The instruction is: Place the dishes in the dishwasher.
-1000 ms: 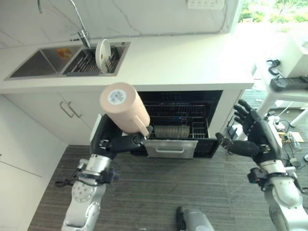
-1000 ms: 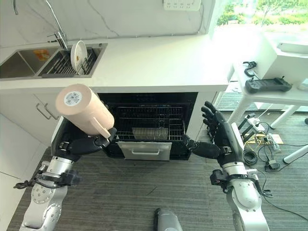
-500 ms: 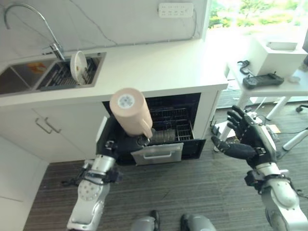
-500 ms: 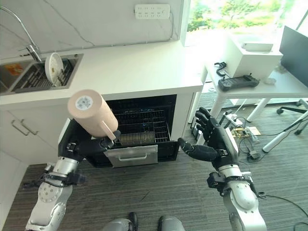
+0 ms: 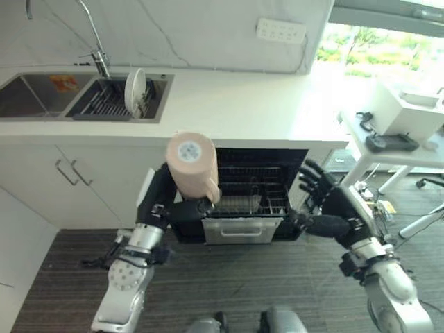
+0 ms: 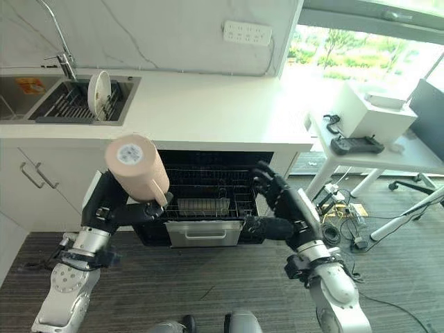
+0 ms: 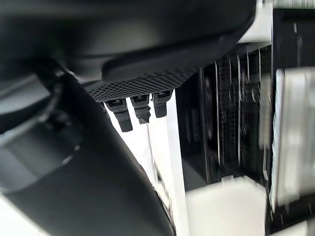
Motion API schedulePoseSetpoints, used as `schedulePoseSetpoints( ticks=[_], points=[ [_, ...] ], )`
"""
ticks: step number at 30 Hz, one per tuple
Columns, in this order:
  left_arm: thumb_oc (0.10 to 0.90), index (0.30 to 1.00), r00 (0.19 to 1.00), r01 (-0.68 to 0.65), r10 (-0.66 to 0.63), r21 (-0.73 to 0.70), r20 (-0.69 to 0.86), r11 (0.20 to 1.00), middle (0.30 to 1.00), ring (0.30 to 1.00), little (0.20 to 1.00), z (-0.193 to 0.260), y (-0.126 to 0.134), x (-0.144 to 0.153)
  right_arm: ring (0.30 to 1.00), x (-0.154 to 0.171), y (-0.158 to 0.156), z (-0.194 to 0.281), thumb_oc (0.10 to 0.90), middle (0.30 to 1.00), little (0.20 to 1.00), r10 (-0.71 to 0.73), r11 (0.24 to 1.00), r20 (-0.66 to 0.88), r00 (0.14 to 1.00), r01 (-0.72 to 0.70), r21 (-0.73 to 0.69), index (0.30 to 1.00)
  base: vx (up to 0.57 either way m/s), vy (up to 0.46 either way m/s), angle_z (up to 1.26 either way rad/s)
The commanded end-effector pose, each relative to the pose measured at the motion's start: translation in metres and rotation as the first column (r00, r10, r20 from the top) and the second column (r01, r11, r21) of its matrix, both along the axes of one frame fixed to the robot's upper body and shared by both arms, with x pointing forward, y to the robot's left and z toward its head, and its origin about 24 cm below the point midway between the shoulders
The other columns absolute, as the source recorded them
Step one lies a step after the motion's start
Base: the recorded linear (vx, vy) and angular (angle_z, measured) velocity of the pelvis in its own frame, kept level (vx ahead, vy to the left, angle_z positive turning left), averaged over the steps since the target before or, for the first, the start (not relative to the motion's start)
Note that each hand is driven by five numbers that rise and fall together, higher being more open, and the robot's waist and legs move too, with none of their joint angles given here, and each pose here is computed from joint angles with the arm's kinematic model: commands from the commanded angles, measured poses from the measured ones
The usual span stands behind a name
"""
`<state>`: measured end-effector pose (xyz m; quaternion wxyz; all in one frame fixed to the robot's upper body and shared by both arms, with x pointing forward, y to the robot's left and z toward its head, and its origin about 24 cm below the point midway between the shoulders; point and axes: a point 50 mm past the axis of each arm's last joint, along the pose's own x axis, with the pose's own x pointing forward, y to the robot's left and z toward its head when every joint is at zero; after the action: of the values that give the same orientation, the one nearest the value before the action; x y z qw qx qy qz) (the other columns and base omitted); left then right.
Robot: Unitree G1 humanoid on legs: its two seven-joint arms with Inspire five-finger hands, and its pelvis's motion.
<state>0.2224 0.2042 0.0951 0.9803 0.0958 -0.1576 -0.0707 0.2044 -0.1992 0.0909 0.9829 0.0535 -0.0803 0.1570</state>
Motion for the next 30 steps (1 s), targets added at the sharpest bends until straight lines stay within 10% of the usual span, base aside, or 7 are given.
schedulePoseSetpoints(
  ticks=[1, 12, 30],
  points=[
    [0.4, 0.3, 0.956, 0.015, -0.023, 0.03, 0.293, 0.999, 0.3, 0.3, 0.3, 0.053, -0.005, 0.007, 0.9, 0.007, 0.001, 0.044, 0.8, 0.9, 0.9, 0.064, 0.979, 0.255, 0.965, -0.11, 0.171, 0.9, 0.17, -0.353, 0.06],
    [0.4, 0.3, 0.933, -0.07, 0.022, 0.12, 0.36, 0.99, 0.3, 0.3, 0.3, 0.051, -0.022, 0.008, 0.9, 0.015, 0.041, 0.069, 0.8, 0.9, 0.9, 0.349, 0.874, 0.352, 0.869, -0.437, 0.213, 0.9, 0.2, -0.321, 0.08],
    [0.4, 0.3, 0.892, -0.088, 0.011, 0.15, 0.452, 0.985, 0.3, 0.3, 0.3, 0.051, -0.055, 0.029, 0.9, 0.025, 0.051, 0.067, 0.8, 0.9, 0.9, 0.221, 0.937, 0.347, 0.911, -0.297, 0.183, 0.9, 0.03, 0.051, 0.07]
  ],
)
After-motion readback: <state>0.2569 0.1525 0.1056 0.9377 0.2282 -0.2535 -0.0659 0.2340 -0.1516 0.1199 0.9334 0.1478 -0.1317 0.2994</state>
